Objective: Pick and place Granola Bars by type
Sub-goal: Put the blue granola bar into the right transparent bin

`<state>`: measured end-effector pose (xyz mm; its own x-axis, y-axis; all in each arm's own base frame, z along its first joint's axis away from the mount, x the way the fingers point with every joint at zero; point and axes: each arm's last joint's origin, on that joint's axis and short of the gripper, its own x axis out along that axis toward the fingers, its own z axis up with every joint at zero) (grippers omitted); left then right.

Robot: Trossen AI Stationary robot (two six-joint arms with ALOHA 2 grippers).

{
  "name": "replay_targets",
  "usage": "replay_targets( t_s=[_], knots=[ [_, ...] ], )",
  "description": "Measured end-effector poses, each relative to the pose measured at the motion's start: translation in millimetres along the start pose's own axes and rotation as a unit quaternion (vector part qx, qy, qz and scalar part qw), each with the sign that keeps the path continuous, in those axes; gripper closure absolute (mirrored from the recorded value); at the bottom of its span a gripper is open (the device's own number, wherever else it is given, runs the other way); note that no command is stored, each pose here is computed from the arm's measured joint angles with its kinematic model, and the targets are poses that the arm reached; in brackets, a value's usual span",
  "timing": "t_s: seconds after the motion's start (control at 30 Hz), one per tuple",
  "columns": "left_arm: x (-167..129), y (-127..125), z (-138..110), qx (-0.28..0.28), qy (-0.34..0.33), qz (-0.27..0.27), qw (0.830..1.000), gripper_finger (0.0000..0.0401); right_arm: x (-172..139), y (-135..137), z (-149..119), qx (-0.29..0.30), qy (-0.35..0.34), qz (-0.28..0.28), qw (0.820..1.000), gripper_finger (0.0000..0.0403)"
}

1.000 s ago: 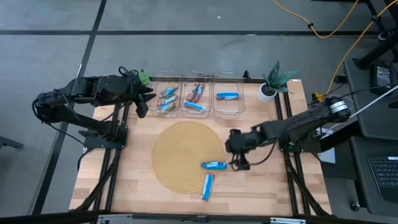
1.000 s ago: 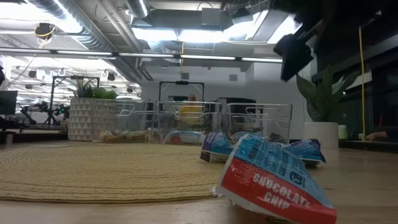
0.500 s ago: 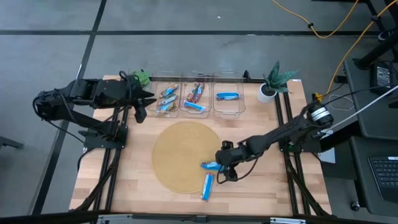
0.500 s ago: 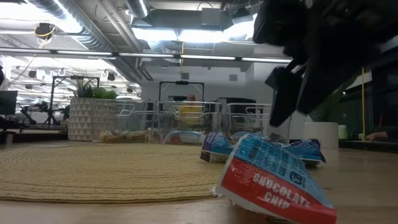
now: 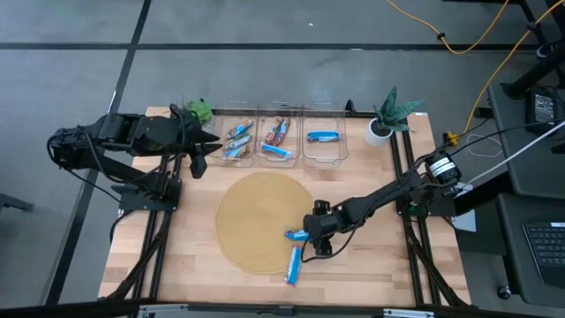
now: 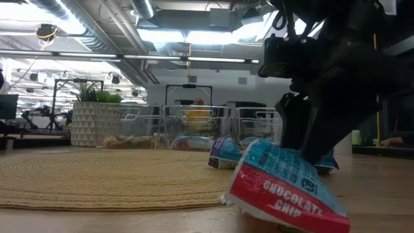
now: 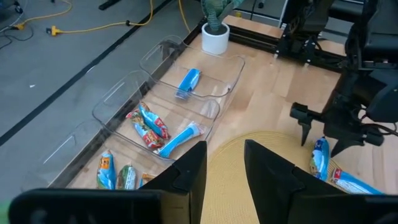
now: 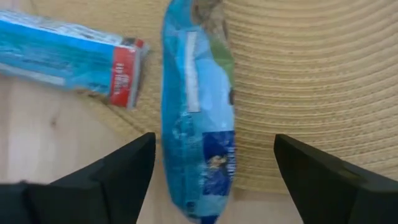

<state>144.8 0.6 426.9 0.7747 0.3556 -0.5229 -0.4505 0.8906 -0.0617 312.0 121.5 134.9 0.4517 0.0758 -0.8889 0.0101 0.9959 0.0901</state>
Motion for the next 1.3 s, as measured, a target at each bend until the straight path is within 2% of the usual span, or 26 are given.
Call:
replay_targets(
  t_s=[0.1,0.2,0.6,0.73,0.83,1.0,1.2,1.3],
  knots=[
    [0,0,0,-0.005,0.000,0.000,1.000,0.0303,0,-1,0,-0.002,-0.006,-0.014,1.000,0.0090],
    [0,0,0,-0.011,0.000,0.000,1.000,0.0302,0,-2,1,-0.004,-0.011,-0.029,1.000,0.0122],
    [0,0,0,-0.013,0.000,0.000,1.000,0.0308,0,-1,0,-0.001,-0.008,-0.022,1.000,0.0331],
    [0,0,0,-0.013,0.000,0.000,1.000,0.0307,0,0,1,0.005,-0.005,-0.008,1.000,0.0386],
    [0,0,0,-0.013,0.000,0.000,1.000,0.0306,-1,0,1,0.016,0.000,0.006,1.000,0.0390],
    [0,0,0,-0.013,0.000,0.000,1.000,0.0310,-8,1,2,0.029,-0.002,0.014,0.999,0.0368],
    [0,0,0,-0.003,0.000,0.001,1.000,0.0311,-37,-1,6,0.029,-0.021,0.017,0.999,0.0393],
    [0,0,0,-0.002,0.000,0.001,1.000,0.0312,-56,-3,10,0.034,-0.052,0.007,0.998,0.0391]
  ],
)
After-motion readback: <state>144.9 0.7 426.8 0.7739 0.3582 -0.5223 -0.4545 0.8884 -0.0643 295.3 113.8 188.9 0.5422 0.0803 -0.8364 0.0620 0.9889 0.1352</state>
